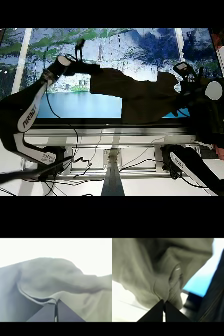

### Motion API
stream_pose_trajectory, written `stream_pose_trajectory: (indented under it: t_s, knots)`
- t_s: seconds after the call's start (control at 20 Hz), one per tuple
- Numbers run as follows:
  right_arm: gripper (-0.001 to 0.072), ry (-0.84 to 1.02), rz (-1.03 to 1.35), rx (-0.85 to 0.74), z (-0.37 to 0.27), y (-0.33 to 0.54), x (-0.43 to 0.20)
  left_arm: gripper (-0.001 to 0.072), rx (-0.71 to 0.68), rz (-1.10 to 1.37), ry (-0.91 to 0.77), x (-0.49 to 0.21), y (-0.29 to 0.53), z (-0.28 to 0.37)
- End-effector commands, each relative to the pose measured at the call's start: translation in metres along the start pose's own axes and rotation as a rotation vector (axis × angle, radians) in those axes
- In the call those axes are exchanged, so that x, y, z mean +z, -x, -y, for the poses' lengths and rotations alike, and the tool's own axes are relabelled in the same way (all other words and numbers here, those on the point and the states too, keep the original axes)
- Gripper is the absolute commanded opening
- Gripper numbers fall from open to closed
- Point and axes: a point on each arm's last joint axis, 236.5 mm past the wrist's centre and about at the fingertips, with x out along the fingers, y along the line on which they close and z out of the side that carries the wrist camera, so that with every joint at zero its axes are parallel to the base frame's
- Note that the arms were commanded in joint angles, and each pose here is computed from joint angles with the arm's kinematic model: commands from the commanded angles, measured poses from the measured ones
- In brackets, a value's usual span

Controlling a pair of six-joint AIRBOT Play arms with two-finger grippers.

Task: Fold the clothes and pants, and hang the long-sleeved shirts on hangers.

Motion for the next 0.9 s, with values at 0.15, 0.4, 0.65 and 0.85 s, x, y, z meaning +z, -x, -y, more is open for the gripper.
stream_pose_trajectory:
  t_s: [0.15, 0.4, 0.65, 0.85]
  knots:
    - [0.0009, -0.120, 0.276, -0.247, 0.063, 0.029, 0.061, 0.0020, 0.015, 0.437, -0.147, 0.148, 0.174, 0.056]
    - [0.0009, -0.188, 0.500, -0.329, 0.091, 0.115, 0.100, 0.0020, 0.124, 0.769, -0.269, 0.182, 0.357, 0.100]
    - [0.0009, -0.261, 0.729, -0.322, 0.095, 0.230, 0.103, 0.0020, 0.383, 1.095, -0.385, 0.172, 0.516, 0.128]
    - [0.0010, -0.268, 0.902, -0.211, 0.063, 0.290, 0.076, 0.0020, 0.600, 1.192, -0.467, 0.151, 0.579, 0.138]
